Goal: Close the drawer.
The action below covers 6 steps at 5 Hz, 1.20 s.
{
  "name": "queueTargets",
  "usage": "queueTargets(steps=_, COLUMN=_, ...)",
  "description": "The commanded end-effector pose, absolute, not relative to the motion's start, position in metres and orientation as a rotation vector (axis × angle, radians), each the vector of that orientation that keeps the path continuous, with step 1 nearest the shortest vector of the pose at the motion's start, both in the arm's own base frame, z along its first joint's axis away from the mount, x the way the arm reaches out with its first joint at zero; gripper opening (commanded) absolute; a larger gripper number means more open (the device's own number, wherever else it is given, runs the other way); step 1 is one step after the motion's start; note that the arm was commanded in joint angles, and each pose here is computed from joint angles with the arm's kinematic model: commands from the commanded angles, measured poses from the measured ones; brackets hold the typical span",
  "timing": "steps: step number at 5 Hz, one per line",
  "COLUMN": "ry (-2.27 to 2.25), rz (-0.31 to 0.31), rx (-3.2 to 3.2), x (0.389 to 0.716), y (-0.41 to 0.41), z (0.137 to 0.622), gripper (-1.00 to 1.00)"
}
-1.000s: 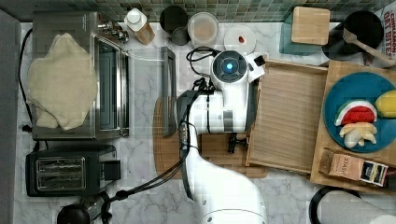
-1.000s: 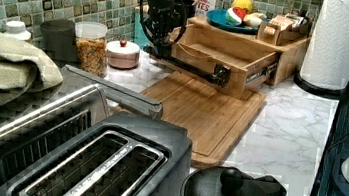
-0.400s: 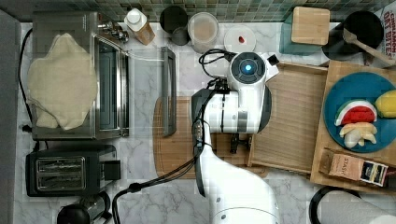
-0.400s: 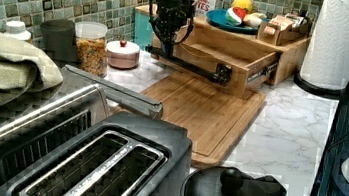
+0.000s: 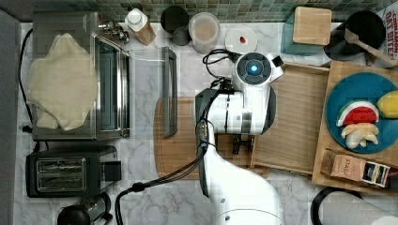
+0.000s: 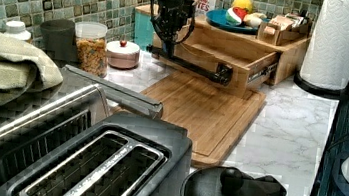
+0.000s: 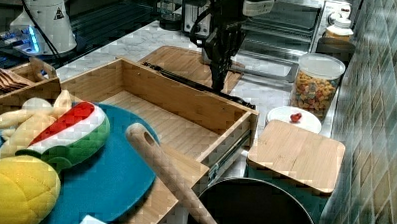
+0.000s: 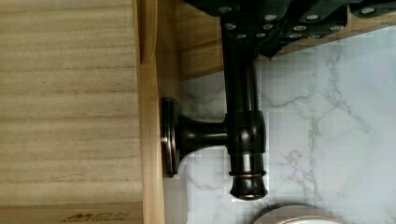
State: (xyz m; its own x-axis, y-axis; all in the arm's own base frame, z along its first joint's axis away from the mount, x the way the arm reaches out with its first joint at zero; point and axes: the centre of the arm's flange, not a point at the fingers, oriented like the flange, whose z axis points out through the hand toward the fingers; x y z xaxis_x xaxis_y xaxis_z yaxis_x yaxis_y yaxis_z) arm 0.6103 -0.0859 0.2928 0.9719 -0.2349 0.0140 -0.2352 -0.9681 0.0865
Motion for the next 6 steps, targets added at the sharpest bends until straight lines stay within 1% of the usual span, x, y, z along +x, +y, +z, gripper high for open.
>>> queueTargets(steps=1, ry=-0.452, rz=-0.149, rx=3.042, x=0.575, y=-0.181, z=0.268, gripper=-1.00)
queueTargets(steps=3, ry=-0.409, rz=-0.185, rx=3.030, x=0.569, y=-0.234, z=0.248, gripper=-1.00)
queueTargets(steps=4, ry=-0.402, rz=-0.284, rx=2.983, x=0.567, y=-0.271, z=0.240, gripper=-1.00)
queueTargets(steps=5, ry=-0.417, rz=-0.253, rx=2.915, x=0.554, y=-0.306, z=0.245, gripper=-1.00)
queueTargets(steps=6, ry=-0.398, rz=-0.277, rx=2.861, x=0.550, y=-0.347, z=0.245, gripper=-1.00)
